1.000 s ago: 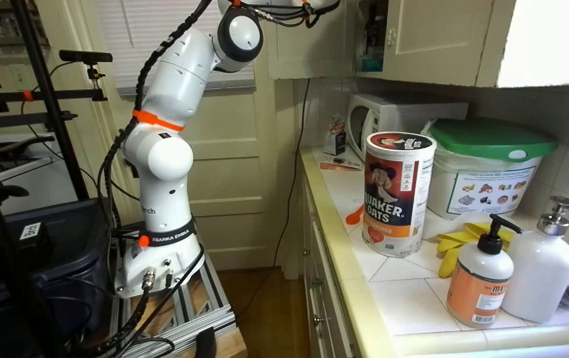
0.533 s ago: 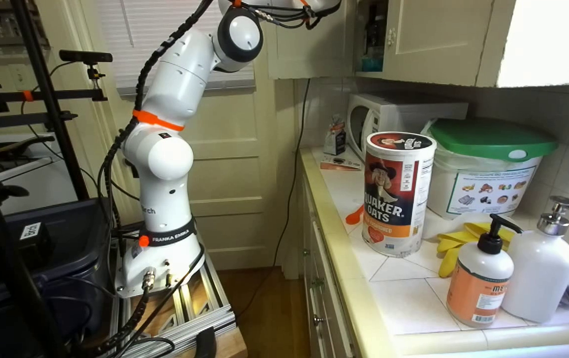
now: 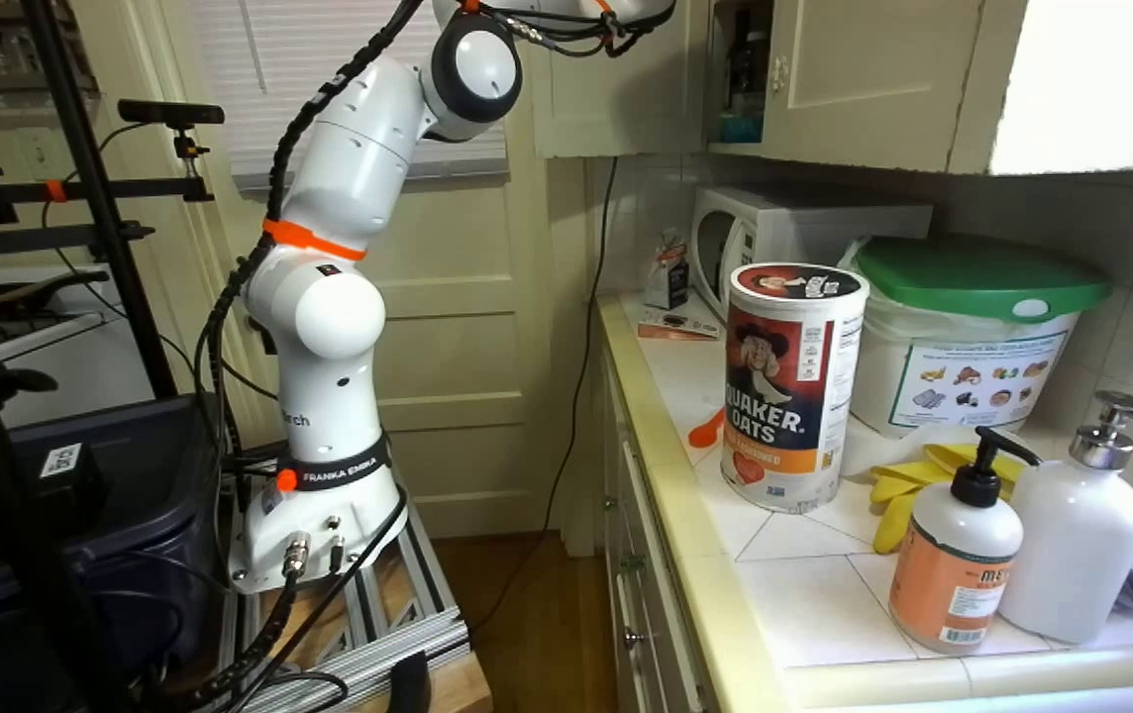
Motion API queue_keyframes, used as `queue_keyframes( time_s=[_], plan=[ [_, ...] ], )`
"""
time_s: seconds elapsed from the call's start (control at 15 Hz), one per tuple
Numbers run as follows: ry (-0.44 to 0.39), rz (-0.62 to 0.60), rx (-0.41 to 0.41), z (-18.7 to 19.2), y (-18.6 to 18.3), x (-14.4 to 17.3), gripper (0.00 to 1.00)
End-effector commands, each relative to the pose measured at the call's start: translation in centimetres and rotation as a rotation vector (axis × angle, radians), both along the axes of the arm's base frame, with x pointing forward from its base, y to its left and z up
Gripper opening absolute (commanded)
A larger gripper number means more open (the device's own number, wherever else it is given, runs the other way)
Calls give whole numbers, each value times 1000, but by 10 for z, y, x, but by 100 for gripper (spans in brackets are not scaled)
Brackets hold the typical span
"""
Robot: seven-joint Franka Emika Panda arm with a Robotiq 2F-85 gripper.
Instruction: Put the white paper bowls in the open cabinet.
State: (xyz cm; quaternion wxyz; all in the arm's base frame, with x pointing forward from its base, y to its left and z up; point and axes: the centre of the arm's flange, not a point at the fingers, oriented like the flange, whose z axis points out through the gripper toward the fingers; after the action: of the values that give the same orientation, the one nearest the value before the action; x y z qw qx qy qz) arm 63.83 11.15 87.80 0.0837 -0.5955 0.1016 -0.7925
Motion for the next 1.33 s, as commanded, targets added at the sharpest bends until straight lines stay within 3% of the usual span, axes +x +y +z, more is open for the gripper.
queue_keyframes(
  time_s=[0.0, 0.13, 0.27, 0.53, 0.8, 1.07, 1.27],
  plan=[
    [23, -140, 36, 11, -19, 3, 0],
    [61, -221, 81, 15, -38, 5, 0],
    [90, -218, 123, 16, -43, 2, 0],
    [119, -128, 107, 10, -24, -5, 0],
    [50, -8, 86, 15, 1, -15, 0],
    [19, -8, 55, 14, 6, -14, 0],
    [59, -40, 40, 8, -1, -10, 0]
  ],
)
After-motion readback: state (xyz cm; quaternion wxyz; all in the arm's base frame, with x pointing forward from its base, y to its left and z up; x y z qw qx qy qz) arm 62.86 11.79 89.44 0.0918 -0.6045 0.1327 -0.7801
